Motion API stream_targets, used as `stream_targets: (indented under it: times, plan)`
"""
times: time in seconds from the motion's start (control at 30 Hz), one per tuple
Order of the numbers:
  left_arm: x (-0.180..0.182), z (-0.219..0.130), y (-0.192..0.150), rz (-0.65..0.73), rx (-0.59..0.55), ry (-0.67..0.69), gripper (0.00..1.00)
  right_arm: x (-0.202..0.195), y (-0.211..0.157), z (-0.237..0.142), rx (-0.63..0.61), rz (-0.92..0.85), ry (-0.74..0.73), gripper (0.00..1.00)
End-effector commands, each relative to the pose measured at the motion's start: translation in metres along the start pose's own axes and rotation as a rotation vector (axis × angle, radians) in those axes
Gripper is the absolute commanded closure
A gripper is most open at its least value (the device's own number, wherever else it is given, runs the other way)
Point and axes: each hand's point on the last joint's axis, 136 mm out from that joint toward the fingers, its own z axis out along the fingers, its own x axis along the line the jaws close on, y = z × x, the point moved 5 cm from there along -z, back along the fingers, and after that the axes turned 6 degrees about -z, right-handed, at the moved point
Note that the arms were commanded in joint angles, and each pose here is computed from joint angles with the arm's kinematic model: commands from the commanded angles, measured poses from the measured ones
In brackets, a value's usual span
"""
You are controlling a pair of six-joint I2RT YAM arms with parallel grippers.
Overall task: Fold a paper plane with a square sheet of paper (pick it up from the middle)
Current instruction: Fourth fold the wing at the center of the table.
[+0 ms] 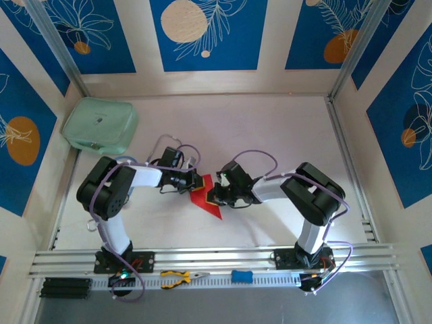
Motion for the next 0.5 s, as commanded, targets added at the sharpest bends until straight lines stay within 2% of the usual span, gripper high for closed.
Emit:
stream_targets:
  times: [0.0,0.13,0.47]
  plan:
    - [0.037,0.004,-0.004,-0.063,-0.002,0.135,1.00,-0.020,-0.029,-0.007,0.076,0.049,-0.059,0.96]
    - [0.038,0.003,-0.003,-0.065,-0.002,0.144,1.00,-0.017,-0.036,-0.019,0.081,0.026,-0.056,0.95]
    - [0.038,0.002,-0.003,-0.071,-0.005,0.146,1.00,-0.046,-0.077,-0.034,0.129,0.075,-0.123,0.95]
